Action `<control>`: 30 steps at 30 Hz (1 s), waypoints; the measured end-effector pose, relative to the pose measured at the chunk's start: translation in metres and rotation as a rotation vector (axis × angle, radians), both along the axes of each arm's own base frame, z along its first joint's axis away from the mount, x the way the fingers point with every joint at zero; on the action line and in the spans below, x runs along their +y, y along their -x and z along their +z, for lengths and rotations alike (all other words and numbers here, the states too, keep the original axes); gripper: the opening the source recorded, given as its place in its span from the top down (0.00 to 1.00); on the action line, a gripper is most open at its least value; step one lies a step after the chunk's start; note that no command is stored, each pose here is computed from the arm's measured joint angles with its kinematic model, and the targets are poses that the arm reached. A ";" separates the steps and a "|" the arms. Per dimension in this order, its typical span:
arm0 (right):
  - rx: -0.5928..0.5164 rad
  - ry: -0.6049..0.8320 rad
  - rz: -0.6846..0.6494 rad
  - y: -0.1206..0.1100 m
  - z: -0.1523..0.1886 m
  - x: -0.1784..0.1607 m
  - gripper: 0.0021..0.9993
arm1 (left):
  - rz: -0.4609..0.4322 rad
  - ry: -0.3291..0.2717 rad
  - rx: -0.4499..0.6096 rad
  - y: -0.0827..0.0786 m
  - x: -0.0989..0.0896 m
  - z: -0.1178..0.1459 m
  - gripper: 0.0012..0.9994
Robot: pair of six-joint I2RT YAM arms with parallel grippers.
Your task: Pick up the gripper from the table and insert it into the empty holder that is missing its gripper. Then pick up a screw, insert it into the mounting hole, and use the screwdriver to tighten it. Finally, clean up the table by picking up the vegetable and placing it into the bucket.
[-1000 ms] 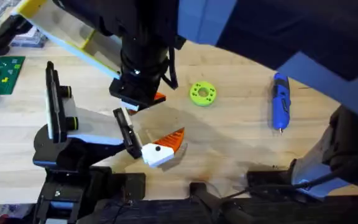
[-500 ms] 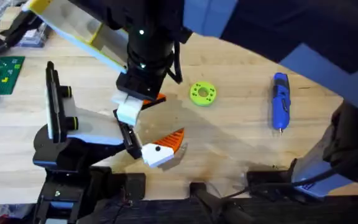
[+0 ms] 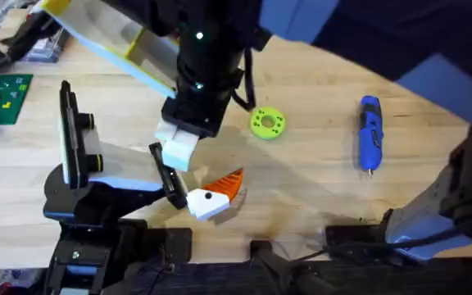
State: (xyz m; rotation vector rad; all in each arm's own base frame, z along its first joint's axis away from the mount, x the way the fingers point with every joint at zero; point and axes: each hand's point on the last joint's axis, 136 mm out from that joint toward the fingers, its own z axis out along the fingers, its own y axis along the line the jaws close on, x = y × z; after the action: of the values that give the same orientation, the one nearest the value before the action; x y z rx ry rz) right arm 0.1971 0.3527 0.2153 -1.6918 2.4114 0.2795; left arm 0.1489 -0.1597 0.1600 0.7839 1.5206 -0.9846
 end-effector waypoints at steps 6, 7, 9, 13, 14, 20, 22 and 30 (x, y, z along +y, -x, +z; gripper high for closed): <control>-0.030 -0.058 -0.064 -0.012 0.031 -0.024 0.01 | 0.000 0.000 0.000 0.000 0.000 0.000 0.01; -0.040 -0.072 -0.078 -0.015 0.038 -0.030 0.01 | 0.000 0.000 0.000 0.000 0.000 0.000 0.01; -0.053 -0.089 -0.106 -0.019 0.049 -0.042 0.01 | 0.000 0.000 0.000 0.000 0.000 0.000 0.01; -0.063 -0.102 -0.152 -0.022 0.064 -0.063 0.01 | 0.000 0.000 -0.001 0.000 0.000 0.000 0.01; -0.061 -0.101 -0.164 -0.022 0.065 -0.066 0.01 | 0.000 0.000 0.000 0.000 0.000 0.000 0.01; -0.043 -0.107 -0.225 -0.024 0.063 -0.067 0.01 | 0.001 0.000 -0.002 0.000 0.000 0.000 0.01; -0.032 -0.103 -0.247 -0.024 0.060 -0.067 0.01 | 0.002 0.000 -0.002 0.000 0.000 0.000 0.01; 0.049 -0.023 -0.336 -0.016 0.028 -0.075 0.01 | 0.003 0.000 -0.003 -0.001 0.000 0.000 0.01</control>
State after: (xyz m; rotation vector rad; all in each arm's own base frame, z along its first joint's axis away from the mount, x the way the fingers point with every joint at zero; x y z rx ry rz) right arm 0.2129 0.2781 0.2428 -1.2536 2.6611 0.2982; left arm 0.1494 -0.1595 0.1603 0.7826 1.5193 -0.9808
